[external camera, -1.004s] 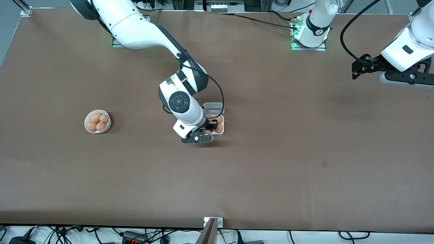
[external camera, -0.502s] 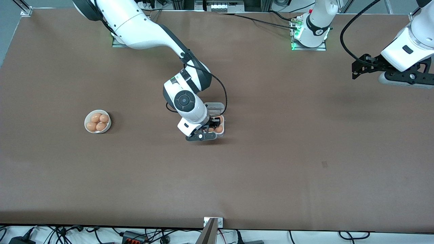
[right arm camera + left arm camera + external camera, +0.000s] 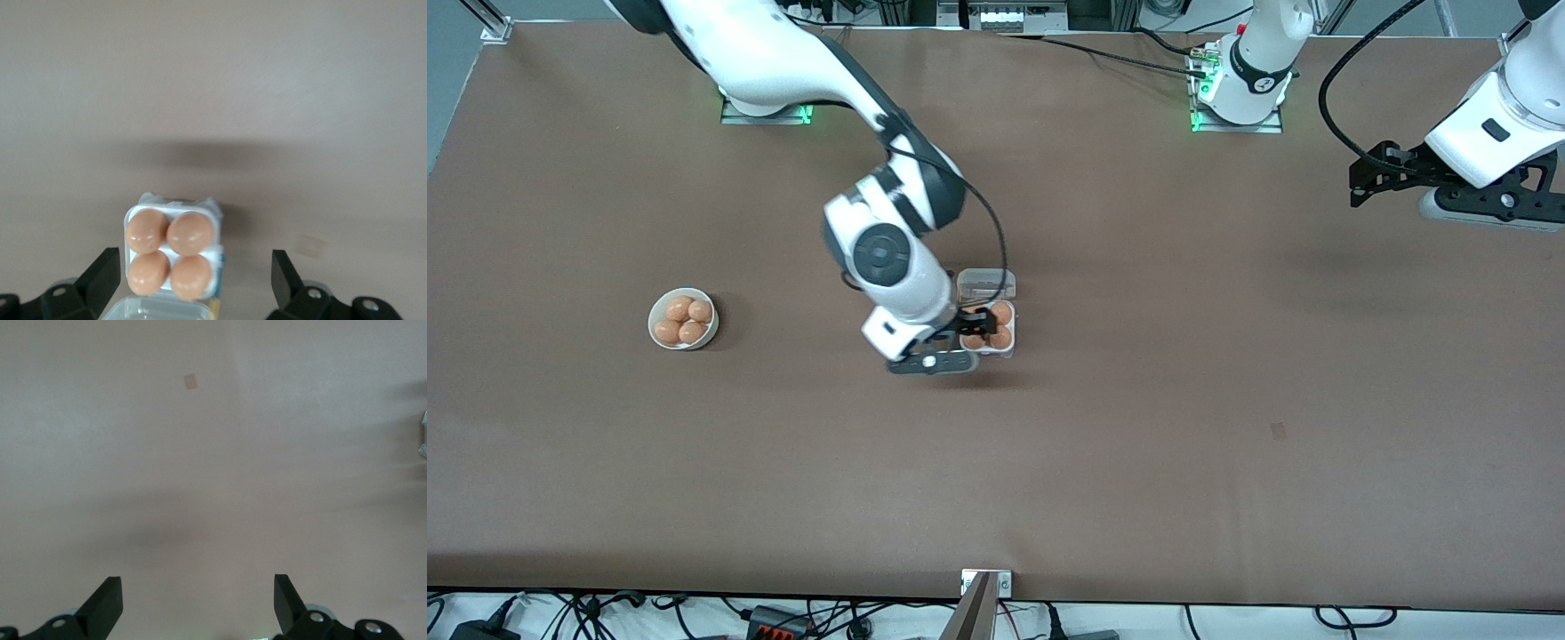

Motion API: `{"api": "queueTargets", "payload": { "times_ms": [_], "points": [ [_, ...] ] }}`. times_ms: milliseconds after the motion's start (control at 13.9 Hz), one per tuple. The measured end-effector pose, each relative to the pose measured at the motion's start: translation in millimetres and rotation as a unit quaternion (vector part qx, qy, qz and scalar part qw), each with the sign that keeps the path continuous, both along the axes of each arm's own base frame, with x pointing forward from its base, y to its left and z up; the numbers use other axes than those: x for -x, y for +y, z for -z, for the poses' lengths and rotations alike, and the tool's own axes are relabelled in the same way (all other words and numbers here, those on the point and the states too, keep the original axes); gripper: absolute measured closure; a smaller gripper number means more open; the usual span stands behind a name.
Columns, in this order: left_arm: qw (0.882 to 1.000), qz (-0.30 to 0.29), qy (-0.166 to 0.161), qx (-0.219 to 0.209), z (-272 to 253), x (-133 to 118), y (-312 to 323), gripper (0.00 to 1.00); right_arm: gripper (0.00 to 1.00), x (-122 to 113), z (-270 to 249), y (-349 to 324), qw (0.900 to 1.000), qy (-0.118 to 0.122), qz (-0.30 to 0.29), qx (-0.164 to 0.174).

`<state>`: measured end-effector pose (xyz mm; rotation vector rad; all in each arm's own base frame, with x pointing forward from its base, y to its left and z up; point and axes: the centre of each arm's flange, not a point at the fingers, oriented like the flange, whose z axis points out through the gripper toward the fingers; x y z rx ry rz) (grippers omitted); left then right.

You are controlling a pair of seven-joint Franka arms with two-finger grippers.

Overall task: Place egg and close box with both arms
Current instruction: 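Withdraw the right gripper while the left gripper moves toward the carton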

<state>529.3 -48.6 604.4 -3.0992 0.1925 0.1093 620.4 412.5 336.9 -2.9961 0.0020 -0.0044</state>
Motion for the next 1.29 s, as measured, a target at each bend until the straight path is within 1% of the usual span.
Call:
{"api": "queueTargets", "payload": {
  "times_ms": [143,215,359,502,574,646,717,789,932,1004,1076,1148,1219,1291],
  "points": [
    [1.000,0.000,0.009,-0.001,2,2,0,0.00,0.00,-22,-59,-56,0.999,-0.010,0.033,-0.002],
    [1.000,0.000,0.023,0.002,5,4,-1,0.00,0.00,-32,-83,-89,0.999,-0.010,0.046,0.001],
    [0.999,0.000,0.044,0.012,13,5,-4,0.00,0.00,-44,-110,-153,0.999,0.004,0.046,0.013],
    [0.999,-0.002,0.051,0.013,19,2,-3,0.00,0.00,-51,-124,-203,0.998,0.017,0.049,0.021],
    [0.998,-0.003,0.055,0.013,23,-1,-2,0.00,0.00,-53,-132,-226,0.998,0.018,0.054,0.027],
    [0.998,-0.004,0.059,0.013,28,-6,-1,0.00,0.00,-55,-142,-250,0.997,0.014,0.058,0.037],
    [0.998,-0.005,0.063,0.014,33,-11,-1,0.06,0.00,-55,-154,-271,0.997,0.010,0.064,0.047],
    [0.998,-0.005,0.066,0.014,38,-17,-1,0.06,0.00,-54,-165,-289,0.996,0.004,0.072,0.054],
    [0.997,-0.004,0.076,0.014,46,-27,-3,0.25,0.00,-52,-182,-316,0.994,-0.001,0.086,0.060],
    [0.996,-0.003,0.086,0.014,49,-29,-4,0.37,0.00,-50,-186,-327,0.994,0.001,0.088,0.063],
    [0.995,-0.001,0.096,0.014,52,-28,-6,0.47,0.00,-50,-189,-339,0.994,-0.001,0.084,0.065],
    [0.995,0.002,0.104,0.013,55,-27,-10,0.59,0.00,-50,-195,-356,0.995,-0.007,0.073,0.067],
    [0.994,0.008,0.109,0.014,57,-26,-17,0.68,0.00,-49,-204,-376,0.996,-0.014,0.062,0.067],
    [0.993,0.020,0.115,0.013,61,-24,-31,0.80,0.00,-45,-214,-396,0.996,-0.018,0.053,0.068]
  ]
}}
